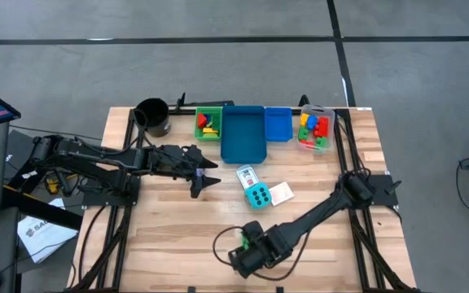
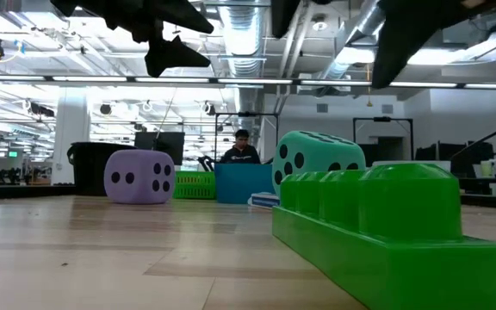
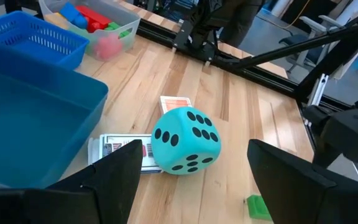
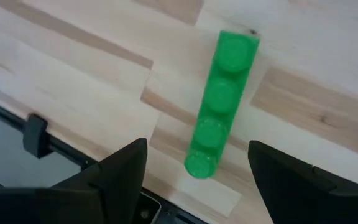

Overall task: Pick & Place Toys
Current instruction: Put the large green game piece into the transparent bin

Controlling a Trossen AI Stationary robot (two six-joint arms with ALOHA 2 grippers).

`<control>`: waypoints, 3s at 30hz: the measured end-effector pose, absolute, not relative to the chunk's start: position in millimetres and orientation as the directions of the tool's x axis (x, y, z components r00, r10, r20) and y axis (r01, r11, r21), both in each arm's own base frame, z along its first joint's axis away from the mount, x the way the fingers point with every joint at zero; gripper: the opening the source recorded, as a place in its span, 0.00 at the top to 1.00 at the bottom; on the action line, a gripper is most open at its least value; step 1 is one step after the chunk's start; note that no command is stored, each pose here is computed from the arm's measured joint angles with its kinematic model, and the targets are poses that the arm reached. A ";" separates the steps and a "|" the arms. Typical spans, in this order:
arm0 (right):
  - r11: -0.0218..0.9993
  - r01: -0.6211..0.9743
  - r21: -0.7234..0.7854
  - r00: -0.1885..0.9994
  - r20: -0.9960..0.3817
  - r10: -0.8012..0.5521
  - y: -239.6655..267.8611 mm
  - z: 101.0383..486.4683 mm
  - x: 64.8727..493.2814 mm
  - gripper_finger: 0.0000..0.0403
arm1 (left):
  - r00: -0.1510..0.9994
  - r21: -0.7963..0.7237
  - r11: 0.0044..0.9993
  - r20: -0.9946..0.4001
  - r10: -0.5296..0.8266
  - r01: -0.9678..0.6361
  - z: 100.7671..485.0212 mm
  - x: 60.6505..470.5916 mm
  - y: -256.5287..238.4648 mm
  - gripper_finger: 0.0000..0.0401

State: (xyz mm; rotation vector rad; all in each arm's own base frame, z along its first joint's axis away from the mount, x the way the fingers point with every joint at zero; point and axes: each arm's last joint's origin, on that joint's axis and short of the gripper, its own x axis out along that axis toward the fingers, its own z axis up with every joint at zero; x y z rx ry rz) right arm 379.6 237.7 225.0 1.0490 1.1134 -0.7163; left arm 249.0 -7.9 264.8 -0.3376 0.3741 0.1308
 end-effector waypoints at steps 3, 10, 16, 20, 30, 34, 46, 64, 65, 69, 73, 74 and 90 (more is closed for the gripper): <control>0.355 0.884 0.305 0.314 -0.949 0.035 230.1 225.0 384.5 0.32 | 0.923 -0.299 0.936 -0.379 0.063 -0.187 264.7 249.0 -7.9 0.29; 0.349 0.889 0.297 0.309 -0.951 0.021 212.1 224.9 394.1 0.32 | 0.923 -0.299 0.936 -0.379 0.063 -0.187 264.7 249.0 -7.9 0.29; 0.338 0.916 0.215 0.237 -0.971 -0.024 199.0 222.0 391.9 0.32 | 0.923 -0.300 0.935 -0.379 0.063 -0.187 264.8 249.0 -7.9 0.29; 0.336 0.920 0.200 0.217 -0.976 -0.013 197.3 211.7 391.0 0.32 | 0.923 -0.301 0.935 -0.380 0.063 -0.187 264.7 249.0 -7.9 0.29; 0.324 0.911 0.254 0.253 -0.966 0.046 200.3 198.9 394.0 0.32 | 0.922 -0.300 0.935 -0.381 0.063 -0.188 264.5 248.9 -7.9 0.29; 0.327 0.916 0.231 0.233 -0.972 0.034 196.5 198.1 393.5 0.32 | 0.922 -0.299 0.936 -0.381 0.063 -0.187 264.6 248.9 -7.9 0.29; 0.292 0.911 0.292 0.250 -0.953 0.173 206.2 152.1 416.8 0.32 | 0.912 -0.293 0.936 -0.405 0.063 -0.195 262.2 247.9 -7.8 0.29; 0.342 0.889 0.305 0.244 -0.947 0.210 210.6 150.9 416.5 0.50 | 0.901 -0.286 0.937 -0.430 0.064 -0.203 259.6 246.8 -7.8 0.29; 0.351 0.883 0.311 0.248 -0.945 0.212 210.8 151.0 416.9 0.53 | 0.900 -0.286 0.937 -0.430 0.064 -0.203 259.5 246.8 -7.9 0.29; 0.361 0.873 0.328 0.262 -0.940 0.219 211.5 151.6 418.3 0.65 | 0.901 -0.286 0.937 -0.430 0.064 -0.203 259.6 246.7 -7.8 0.29; 0.379 0.861 0.338 0.269 -0.937 0.225 211.8 153.8 418.7 0.72 | 0.901 -0.286 0.937 -0.430 0.064 -0.203 259.7 246.8 -7.9 0.29; 0.381 0.861 0.337 0.268 -0.937 0.224 211.6 153.7 418.6 0.72 | 0.900 -0.286 0.937 -0.430 0.064 -0.203 259.6 246.8 -7.8 0.29; 0.438 0.825 0.357 0.281 -0.931 0.232 210.6 164.5 416.2 0.72 | 0.901 -0.286 0.937 -0.430 0.064 -0.203 259.8 246.8 -7.9 0.29</control>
